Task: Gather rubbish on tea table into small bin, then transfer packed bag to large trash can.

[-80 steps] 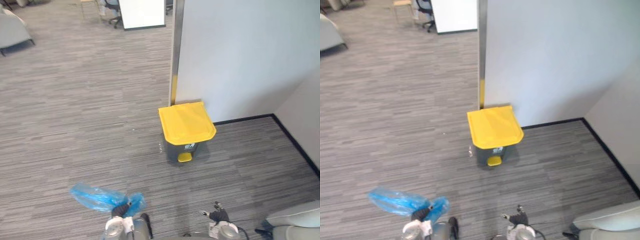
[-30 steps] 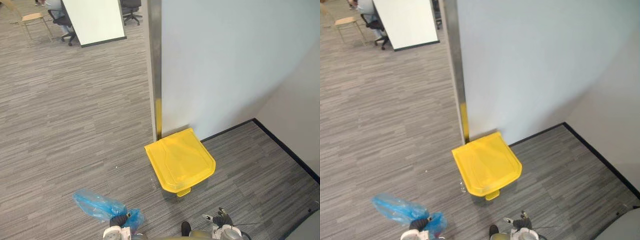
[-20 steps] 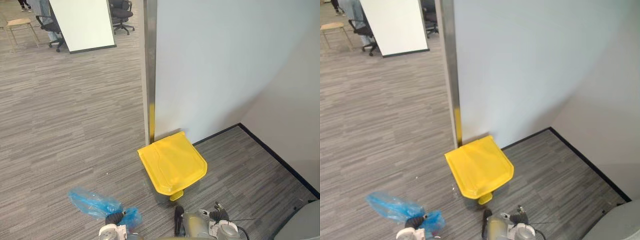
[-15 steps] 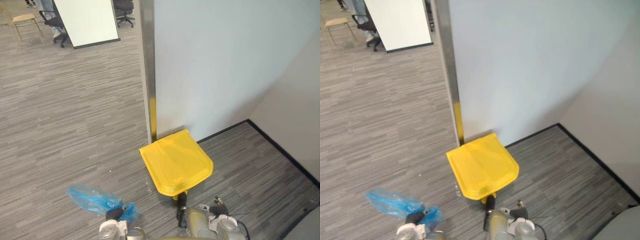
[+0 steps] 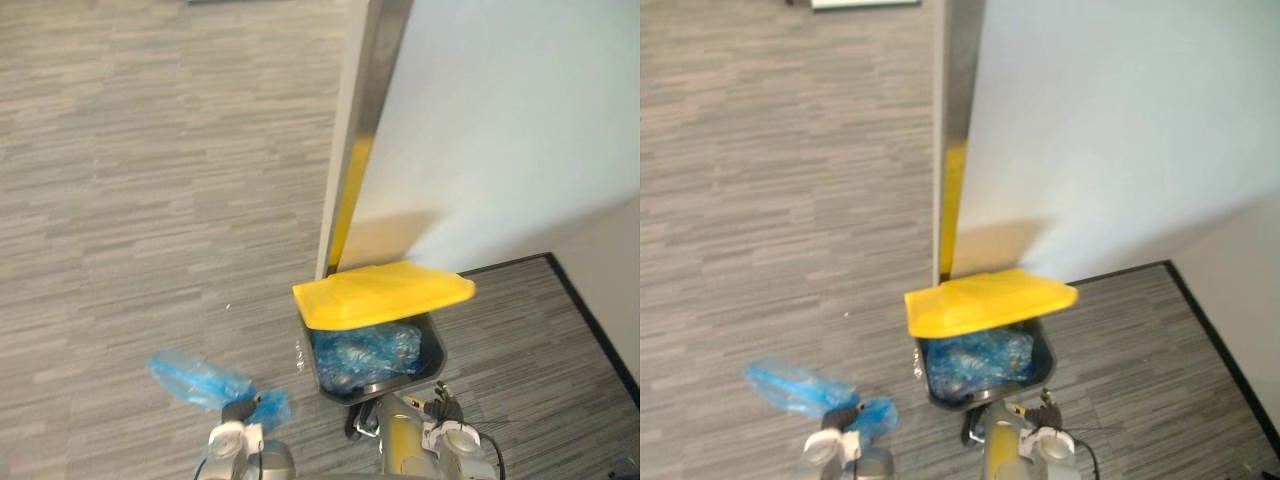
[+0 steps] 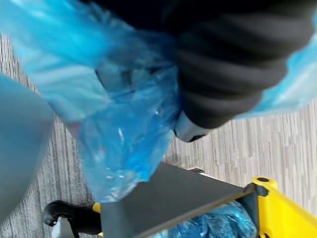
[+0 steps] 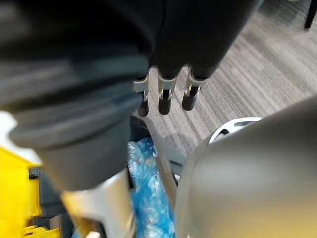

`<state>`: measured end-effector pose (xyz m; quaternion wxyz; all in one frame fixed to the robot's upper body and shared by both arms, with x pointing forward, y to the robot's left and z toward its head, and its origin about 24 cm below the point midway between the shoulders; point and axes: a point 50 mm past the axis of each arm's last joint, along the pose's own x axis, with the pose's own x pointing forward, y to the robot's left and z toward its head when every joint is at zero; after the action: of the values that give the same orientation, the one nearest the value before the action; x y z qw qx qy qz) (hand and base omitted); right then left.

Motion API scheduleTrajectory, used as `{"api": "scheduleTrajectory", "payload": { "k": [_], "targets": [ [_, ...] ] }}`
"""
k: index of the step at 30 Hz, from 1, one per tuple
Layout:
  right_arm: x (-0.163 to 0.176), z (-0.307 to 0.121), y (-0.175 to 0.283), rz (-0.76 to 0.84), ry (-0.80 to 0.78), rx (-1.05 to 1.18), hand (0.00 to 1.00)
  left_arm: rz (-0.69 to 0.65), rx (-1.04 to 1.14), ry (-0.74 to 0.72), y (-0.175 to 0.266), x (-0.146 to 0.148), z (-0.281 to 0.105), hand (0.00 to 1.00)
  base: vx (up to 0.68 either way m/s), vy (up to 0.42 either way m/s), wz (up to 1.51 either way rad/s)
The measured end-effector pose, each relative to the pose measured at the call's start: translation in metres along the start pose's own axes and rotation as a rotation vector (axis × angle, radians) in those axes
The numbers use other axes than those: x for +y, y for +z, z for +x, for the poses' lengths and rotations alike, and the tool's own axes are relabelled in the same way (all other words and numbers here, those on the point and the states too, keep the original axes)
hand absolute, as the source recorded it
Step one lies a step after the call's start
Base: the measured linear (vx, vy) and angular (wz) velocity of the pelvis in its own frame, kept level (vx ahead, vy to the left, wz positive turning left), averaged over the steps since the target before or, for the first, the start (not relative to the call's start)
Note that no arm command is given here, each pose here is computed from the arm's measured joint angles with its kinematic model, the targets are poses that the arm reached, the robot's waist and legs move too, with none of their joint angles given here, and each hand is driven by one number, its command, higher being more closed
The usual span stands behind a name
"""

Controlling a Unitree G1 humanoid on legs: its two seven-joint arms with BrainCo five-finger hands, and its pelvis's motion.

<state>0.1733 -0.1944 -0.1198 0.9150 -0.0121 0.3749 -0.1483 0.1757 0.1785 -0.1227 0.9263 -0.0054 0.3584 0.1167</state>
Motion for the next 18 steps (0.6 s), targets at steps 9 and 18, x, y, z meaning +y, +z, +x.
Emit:
{"api": "scheduleTrajectory", "payload": {
  "k": [9, 18],
  "targets": [
    [0.039, 0.005, 0.092, -0.039, 0.117, -0.307, 0.0, 0.035, -0.072, 0.021, 0.02, 0.011, 0.006, 1.0, -0.07, -0.053, 0.14],
    [0.034, -0.001, 0.21, -0.096, 0.106, -0.648, 0.0, 0.129, -0.111, 0.037, 0.027, 0.031, 0.007, 1.0, -0.09, -0.132, -0.03]
  ]
}}
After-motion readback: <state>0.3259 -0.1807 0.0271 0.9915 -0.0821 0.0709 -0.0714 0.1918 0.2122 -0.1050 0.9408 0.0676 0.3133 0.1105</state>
